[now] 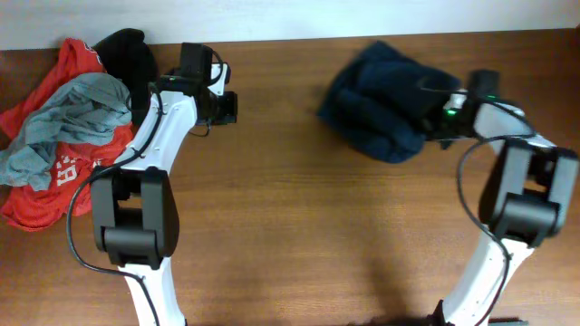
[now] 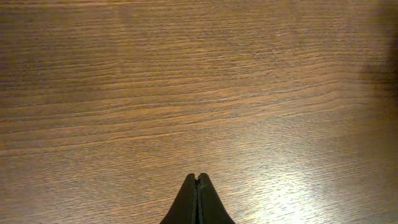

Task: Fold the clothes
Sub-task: 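Drag the folded shorts rightward with the right gripper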

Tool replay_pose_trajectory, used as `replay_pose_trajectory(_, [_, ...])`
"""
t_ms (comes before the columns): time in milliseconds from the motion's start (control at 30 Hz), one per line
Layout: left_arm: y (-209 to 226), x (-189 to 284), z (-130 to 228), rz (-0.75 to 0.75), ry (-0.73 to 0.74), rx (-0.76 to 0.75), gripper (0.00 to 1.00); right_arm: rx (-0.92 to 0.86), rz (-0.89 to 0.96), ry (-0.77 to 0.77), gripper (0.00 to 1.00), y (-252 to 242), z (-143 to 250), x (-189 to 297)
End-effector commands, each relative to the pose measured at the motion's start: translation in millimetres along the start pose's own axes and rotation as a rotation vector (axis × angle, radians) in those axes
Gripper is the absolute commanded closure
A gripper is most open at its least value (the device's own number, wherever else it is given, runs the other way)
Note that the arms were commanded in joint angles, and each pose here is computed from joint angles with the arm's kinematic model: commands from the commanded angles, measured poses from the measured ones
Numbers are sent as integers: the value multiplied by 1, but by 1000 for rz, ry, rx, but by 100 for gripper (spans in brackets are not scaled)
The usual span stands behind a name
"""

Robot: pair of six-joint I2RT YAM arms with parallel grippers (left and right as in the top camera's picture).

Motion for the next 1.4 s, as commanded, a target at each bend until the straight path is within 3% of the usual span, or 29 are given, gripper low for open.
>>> replay_pose_trajectory(0, [-9, 8, -3, 6, -23, -23, 99, -218, 148, -116, 96, -73, -33, 33])
replay_pose_trajectory(200, [-24, 7, -5, 22, -42, -51, 99, -430, 163, -164, 96, -152, -51, 89])
replay_pose_trajectory(400, [-43, 5, -6, 39, -62, -90, 99, -569, 183, -182, 96, -198, -48, 120])
replay_pose_trajectory(933, [-77, 2, -1, 57, -79, -155, 99, -620, 200, -293, 96, -206, -65, 127])
replay_pose_trajectory(1133, [-78, 1, 0, 58, -74, -158, 99, -648, 196, -396, 96, -208, -83, 131])
replay_pose_trajectory(1367, [-76, 1, -1, 45, -80, -157, 99, -638, 195, -396, 96, -206, -83, 130])
Point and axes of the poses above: each gripper's point midway between its finger pads, its own x axis back along the fingers, its own y axis along the line the jaws close on, z = x × y, the point moved 5 cm from there along x, back along the fingers, and after that the axes turned 4 degrees about x, right-handed, at the moved point
